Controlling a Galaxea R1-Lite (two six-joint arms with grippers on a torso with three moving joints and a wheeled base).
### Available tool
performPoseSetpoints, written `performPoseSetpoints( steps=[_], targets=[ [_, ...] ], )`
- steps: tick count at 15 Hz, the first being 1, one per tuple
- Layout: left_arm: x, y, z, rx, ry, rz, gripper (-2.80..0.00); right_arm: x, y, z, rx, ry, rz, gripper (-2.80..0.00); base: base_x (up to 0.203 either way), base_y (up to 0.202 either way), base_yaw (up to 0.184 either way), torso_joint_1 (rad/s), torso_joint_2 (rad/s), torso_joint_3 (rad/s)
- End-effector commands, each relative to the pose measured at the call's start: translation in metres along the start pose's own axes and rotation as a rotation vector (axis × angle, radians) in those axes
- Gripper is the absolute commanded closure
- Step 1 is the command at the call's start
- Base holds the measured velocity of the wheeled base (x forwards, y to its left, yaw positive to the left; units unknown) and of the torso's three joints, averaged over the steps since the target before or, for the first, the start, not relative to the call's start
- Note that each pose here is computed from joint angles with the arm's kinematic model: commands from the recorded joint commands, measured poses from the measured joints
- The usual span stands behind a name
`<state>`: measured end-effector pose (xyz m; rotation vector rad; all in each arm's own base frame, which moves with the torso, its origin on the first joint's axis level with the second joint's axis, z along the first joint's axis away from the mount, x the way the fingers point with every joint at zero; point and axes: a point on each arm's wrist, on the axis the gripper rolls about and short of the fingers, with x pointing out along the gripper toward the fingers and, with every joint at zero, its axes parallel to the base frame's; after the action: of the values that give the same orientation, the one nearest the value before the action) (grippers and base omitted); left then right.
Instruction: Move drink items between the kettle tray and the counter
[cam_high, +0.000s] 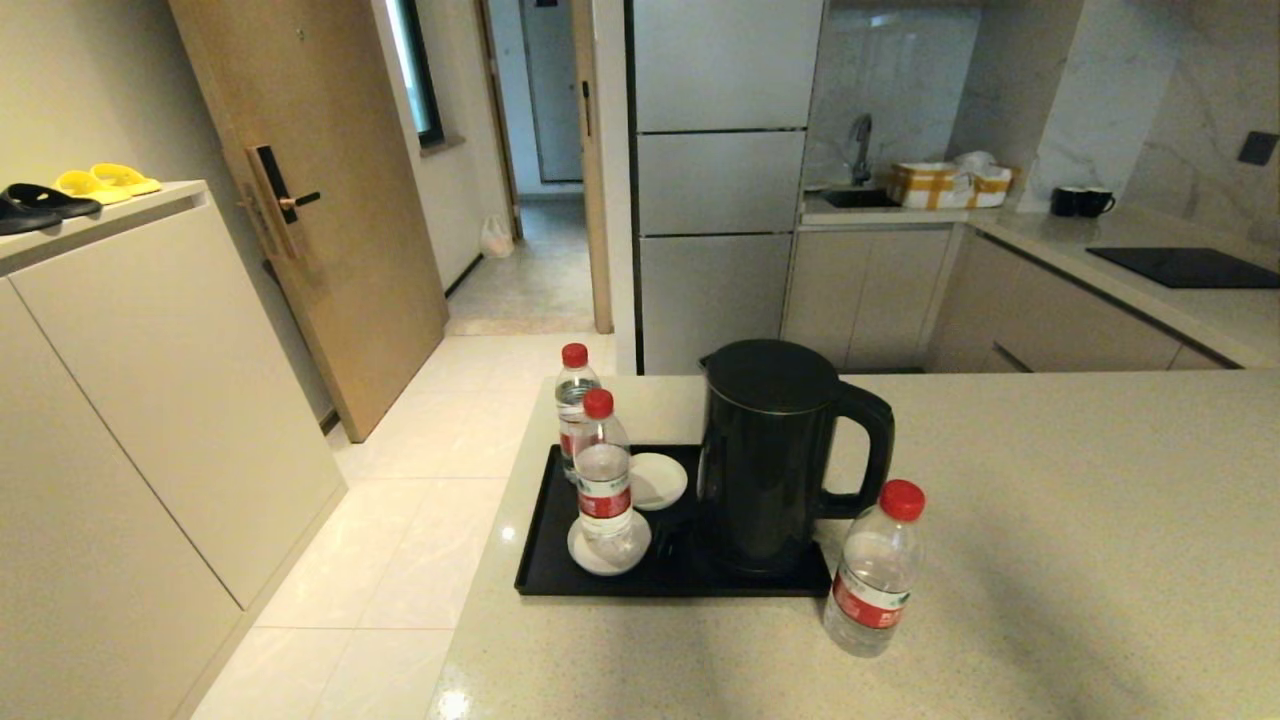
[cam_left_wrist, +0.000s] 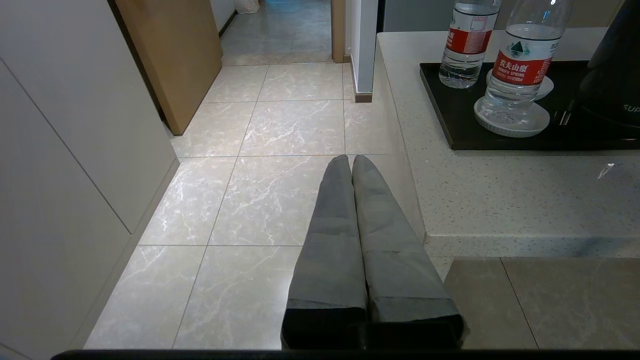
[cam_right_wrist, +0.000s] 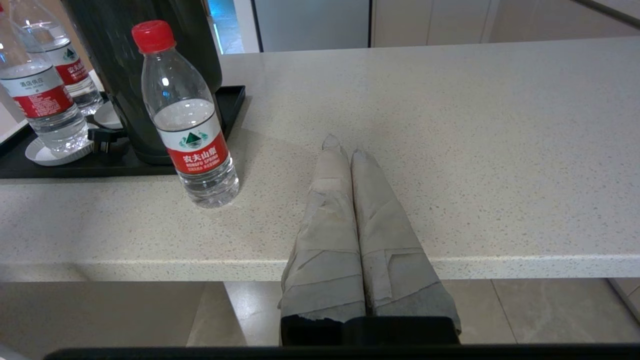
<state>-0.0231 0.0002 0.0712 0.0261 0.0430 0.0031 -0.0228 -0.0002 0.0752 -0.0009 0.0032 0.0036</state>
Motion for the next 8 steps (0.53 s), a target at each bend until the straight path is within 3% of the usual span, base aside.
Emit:
performPoseSetpoints(
  steps=[1,8],
  targets=[
    [0.0001,0.0000,0.0000,0.000,0.002,0.001,0.00,0.0000,0.0000,0.0000,-0.001,0.000,0.001,0.00,0.000,0.000,0.000,0.000,0.00,0.000],
    [0.0000,0.0000,-0.0001,0.000,0.000,0.001,0.00,0.0000,0.0000,0.0000,-0.001,0.000,0.001,0.00,0.000,0.000,0.000,0.000,0.00,0.000]
  ],
)
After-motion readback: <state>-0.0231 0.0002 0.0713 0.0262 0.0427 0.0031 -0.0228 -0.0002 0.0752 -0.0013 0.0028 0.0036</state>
